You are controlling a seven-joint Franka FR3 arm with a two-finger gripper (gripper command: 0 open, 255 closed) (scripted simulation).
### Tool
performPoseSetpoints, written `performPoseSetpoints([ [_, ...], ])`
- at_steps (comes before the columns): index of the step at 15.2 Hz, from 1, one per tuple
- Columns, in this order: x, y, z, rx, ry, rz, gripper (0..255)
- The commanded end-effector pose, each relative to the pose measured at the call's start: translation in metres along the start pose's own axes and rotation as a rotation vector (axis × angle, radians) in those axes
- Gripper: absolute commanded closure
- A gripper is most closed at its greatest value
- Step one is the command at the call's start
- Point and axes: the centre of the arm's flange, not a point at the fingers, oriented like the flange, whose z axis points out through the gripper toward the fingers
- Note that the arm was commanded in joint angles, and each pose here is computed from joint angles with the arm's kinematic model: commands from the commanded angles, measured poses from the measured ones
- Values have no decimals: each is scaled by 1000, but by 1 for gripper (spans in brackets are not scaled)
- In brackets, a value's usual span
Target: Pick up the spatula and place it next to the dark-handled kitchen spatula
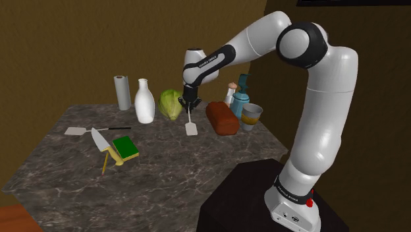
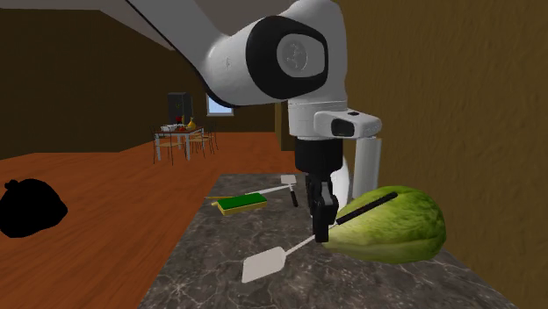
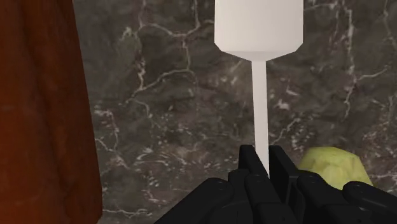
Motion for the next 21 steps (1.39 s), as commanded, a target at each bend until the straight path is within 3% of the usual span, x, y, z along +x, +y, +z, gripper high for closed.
performPoseSetpoints([
  [1, -7, -26, 2, 0, 0, 2, 255],
  [16, -46, -220, -2, 0, 0, 2, 255],
  [21, -49, -229, 19, 0, 0, 2, 255],
])
